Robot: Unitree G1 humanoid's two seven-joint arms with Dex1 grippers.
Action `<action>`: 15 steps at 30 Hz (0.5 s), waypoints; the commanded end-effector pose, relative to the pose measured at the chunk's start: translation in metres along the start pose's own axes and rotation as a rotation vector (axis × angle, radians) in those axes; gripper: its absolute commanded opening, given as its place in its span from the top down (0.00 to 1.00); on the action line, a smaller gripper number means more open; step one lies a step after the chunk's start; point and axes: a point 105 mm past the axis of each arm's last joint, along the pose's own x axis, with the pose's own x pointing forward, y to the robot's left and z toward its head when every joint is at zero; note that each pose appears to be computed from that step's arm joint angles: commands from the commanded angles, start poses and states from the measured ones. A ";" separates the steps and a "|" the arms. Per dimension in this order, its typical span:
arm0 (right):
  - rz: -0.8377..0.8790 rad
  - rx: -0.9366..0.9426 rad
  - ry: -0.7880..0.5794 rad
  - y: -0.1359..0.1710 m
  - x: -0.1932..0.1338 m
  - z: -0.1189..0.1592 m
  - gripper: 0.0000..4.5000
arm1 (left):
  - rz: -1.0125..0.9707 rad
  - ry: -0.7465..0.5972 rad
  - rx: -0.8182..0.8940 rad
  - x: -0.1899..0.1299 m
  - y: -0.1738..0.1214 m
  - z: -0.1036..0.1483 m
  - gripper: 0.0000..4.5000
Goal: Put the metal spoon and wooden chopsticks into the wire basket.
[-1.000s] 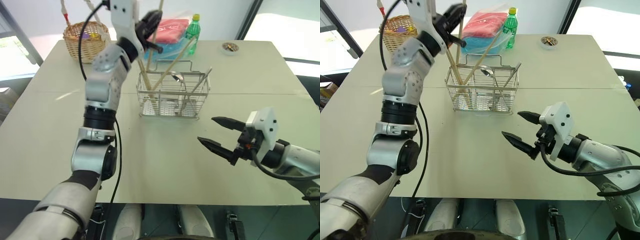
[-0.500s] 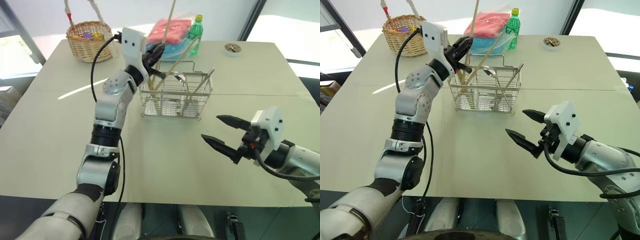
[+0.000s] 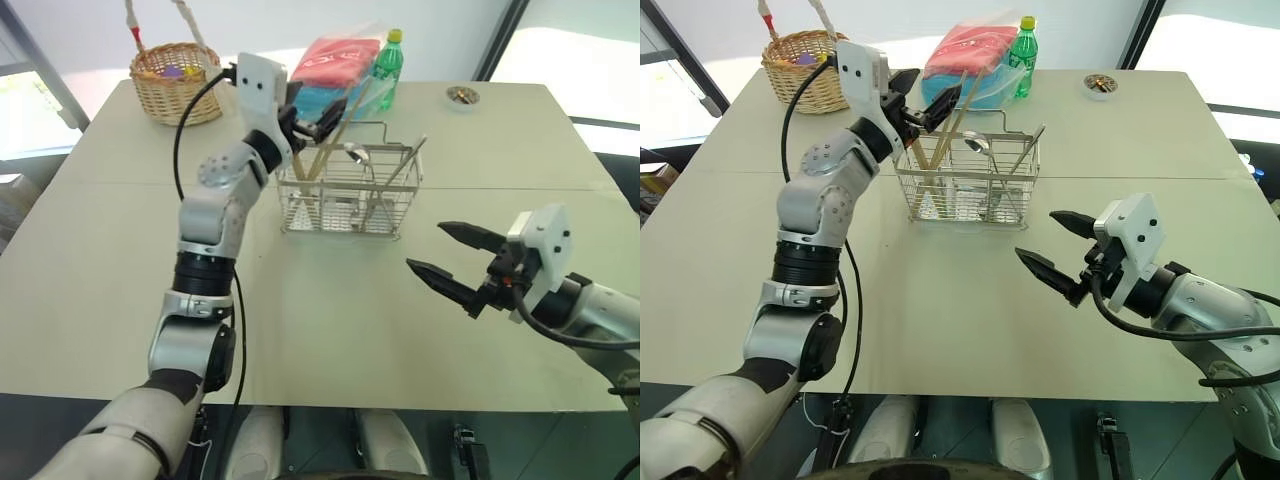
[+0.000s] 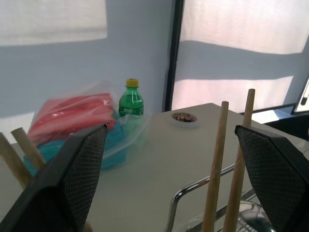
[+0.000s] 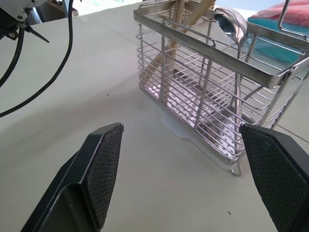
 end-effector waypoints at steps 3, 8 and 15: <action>-0.015 -0.058 -0.030 -0.012 -0.004 0.011 0.11 | -0.119 0.012 0.027 -0.022 0.016 0.043 0.01; -0.023 -0.078 -0.024 -0.026 -0.005 0.012 0.11 | -0.196 0.101 0.111 -0.056 0.036 0.047 0.01; -0.003 -0.088 -0.027 -0.034 0.000 0.010 0.11 | -0.371 0.245 0.190 -0.112 0.024 0.030 0.01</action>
